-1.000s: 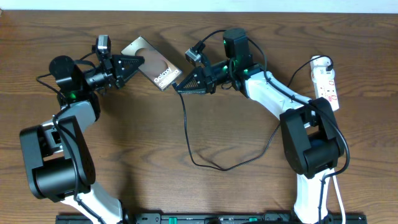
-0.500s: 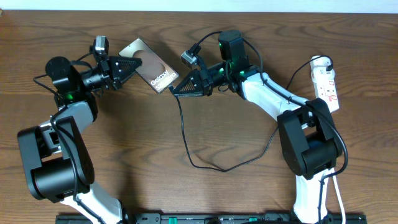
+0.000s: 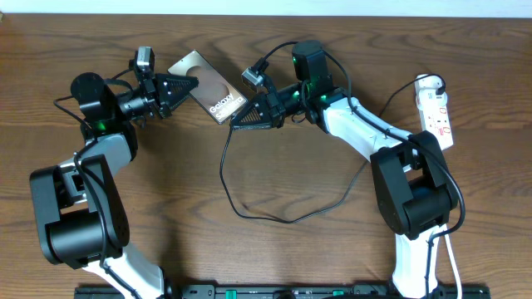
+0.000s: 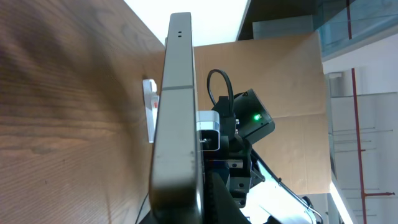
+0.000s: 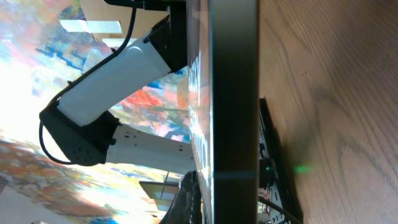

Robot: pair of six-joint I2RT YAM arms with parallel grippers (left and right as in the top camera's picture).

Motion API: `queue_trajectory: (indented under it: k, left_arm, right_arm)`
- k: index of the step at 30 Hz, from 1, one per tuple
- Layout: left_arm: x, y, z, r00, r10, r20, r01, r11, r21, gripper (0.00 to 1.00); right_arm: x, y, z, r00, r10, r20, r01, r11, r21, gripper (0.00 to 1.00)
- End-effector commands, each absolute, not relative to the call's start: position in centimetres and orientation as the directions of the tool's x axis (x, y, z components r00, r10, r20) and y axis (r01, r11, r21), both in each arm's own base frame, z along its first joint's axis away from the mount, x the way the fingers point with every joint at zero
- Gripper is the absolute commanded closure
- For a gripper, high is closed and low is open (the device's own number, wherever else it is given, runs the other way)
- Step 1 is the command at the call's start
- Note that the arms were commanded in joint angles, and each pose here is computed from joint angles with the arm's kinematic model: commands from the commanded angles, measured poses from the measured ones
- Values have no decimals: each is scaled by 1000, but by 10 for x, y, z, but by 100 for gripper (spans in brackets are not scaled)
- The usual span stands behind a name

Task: Plug charger to phone and switch on socket

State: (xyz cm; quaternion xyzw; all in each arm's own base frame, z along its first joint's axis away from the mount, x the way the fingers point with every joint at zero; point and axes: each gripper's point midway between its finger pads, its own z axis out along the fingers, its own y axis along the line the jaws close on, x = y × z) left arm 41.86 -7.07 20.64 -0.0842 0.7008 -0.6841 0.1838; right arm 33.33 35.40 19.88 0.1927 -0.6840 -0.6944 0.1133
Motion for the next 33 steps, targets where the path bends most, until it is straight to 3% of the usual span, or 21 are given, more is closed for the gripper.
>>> queue_trajectory:
  k: [1, 21, 30, 33]
  left_arm:
    - [406, -86, 214, -941, -262, -214, 207, 54, -977, 93]
    - [415, -23, 214, -890, -402, -217, 199, 86, -976, 93]
    - [415, -23, 213, -895, -403, -190, 174, 76, -982, 93]
    - [415, -23, 212, -896, -404, -187, 171, 75, -982, 93]
  right_arm:
    - [329, 356, 210, -883, -434, -179, -162, -75, 984, 99]
    - [334, 351, 210, -890, -419, -179, -164, -73, 984, 99]
    - [328, 358, 209, -846, -418, -331, -299, -141, 944, 99]
    - [340, 359, 197, -860, -368, -355, -342, -102, 934, 99]
